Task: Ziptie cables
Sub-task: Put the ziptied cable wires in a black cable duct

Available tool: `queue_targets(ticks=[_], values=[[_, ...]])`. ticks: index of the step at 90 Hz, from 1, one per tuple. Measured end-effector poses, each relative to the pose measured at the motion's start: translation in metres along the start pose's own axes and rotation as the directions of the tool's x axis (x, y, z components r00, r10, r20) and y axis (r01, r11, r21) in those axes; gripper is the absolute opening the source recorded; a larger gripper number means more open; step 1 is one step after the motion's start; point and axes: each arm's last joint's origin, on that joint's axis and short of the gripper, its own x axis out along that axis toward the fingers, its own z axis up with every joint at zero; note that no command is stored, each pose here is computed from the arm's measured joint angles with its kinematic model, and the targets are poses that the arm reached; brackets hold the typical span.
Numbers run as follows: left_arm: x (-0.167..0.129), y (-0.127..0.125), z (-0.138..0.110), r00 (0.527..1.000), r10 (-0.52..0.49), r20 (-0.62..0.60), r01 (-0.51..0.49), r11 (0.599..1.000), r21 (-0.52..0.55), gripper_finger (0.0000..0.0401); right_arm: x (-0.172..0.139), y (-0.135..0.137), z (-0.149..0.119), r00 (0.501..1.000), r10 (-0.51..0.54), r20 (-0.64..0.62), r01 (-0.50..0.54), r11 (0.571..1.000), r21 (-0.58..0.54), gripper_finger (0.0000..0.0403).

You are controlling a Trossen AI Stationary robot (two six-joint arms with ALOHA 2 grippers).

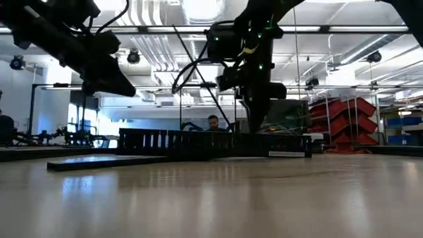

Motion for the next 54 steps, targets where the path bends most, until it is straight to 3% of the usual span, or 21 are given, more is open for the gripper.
queue_targets(ticks=[28, 41, 54], values=[[0.001, -0.001, 0.002, 1.000, 0.000, 0.002, -0.001, 1.000, 0.012, 0.0062, 0.002, 0.001, -0.002, 1.000, 0.014, -0.028, -0.012, 0.997, 0.079, 0.0000], [0.002, -0.001, 0.002, 1.000, 0.001, 0.001, -0.001, 1.000, 0.012, 0.0063, 0.010, -0.002, -0.002, 0.993, 0.115, -0.022, -0.112, 0.989, 0.097, 0.0000], [0.002, -0.002, 0.003, 1.000, 0.000, 0.004, 0.000, 1.000, 0.011, 0.0066, 0.013, -0.004, 0.001, 0.997, 0.075, -0.006, -0.074, 0.993, 0.096, 0.0000]])
